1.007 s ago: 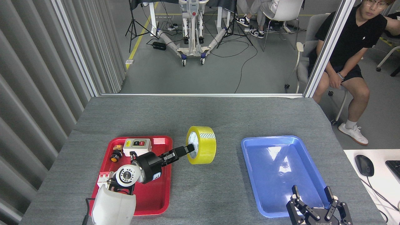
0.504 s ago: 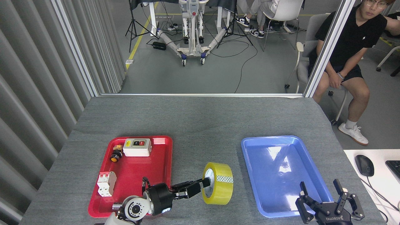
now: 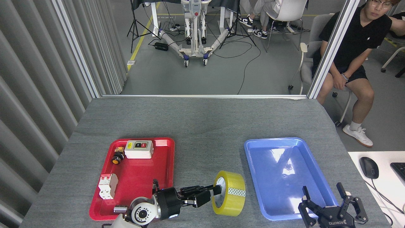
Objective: Place and move tape with both arms
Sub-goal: 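Lift the tape out of the red tray toward the blue tray, then move the right gripper from the blue tray toward the held tape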
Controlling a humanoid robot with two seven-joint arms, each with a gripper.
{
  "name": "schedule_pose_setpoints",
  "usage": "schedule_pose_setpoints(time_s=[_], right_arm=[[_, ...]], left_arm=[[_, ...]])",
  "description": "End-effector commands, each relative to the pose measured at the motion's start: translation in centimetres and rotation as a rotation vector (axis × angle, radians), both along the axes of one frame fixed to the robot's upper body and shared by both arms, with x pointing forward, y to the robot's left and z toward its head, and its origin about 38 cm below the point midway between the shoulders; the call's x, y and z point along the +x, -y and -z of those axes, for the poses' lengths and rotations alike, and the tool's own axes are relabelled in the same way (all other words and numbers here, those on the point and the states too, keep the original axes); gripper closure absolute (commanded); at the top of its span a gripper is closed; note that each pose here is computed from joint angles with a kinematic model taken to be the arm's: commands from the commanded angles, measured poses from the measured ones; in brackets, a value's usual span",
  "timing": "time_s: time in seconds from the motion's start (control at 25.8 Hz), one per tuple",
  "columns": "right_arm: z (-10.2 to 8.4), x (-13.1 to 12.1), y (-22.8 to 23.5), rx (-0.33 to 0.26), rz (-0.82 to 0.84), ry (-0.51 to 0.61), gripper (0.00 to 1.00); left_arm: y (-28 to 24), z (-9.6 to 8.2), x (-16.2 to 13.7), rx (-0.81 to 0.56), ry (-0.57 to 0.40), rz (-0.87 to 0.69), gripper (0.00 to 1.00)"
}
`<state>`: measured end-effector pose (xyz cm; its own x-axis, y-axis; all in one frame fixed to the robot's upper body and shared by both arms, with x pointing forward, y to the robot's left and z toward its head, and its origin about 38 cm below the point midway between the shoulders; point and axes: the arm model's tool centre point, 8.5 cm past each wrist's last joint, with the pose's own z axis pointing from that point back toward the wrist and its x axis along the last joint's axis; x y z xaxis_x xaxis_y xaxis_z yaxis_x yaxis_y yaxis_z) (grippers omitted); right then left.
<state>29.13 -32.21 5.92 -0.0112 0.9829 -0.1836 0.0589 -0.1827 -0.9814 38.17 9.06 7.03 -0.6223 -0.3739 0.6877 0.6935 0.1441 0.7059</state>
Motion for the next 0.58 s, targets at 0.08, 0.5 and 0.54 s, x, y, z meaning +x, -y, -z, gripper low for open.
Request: schedule_pose_setpoints(time_s=[0.08,0.5,0.54], right_arm=[[0.0,-0.1,-0.7,-0.124,-0.052,0.021,0.0],[0.1,0.0,-1.8,-0.506,-0.115,0.088,0.0],[0.2,0.0,-2.1,-0.552,-0.115,0.097,0.01]], left_arm=[[-0.1,-0.4,0.7,0.03,-0.001,-0.012,0.95],[-0.2,-0.8,1.5,0.042,-0.007,-0.026,0.95],[-0.2,-1.0,1.7,0.051,-0.005,-0.03,0.95]])
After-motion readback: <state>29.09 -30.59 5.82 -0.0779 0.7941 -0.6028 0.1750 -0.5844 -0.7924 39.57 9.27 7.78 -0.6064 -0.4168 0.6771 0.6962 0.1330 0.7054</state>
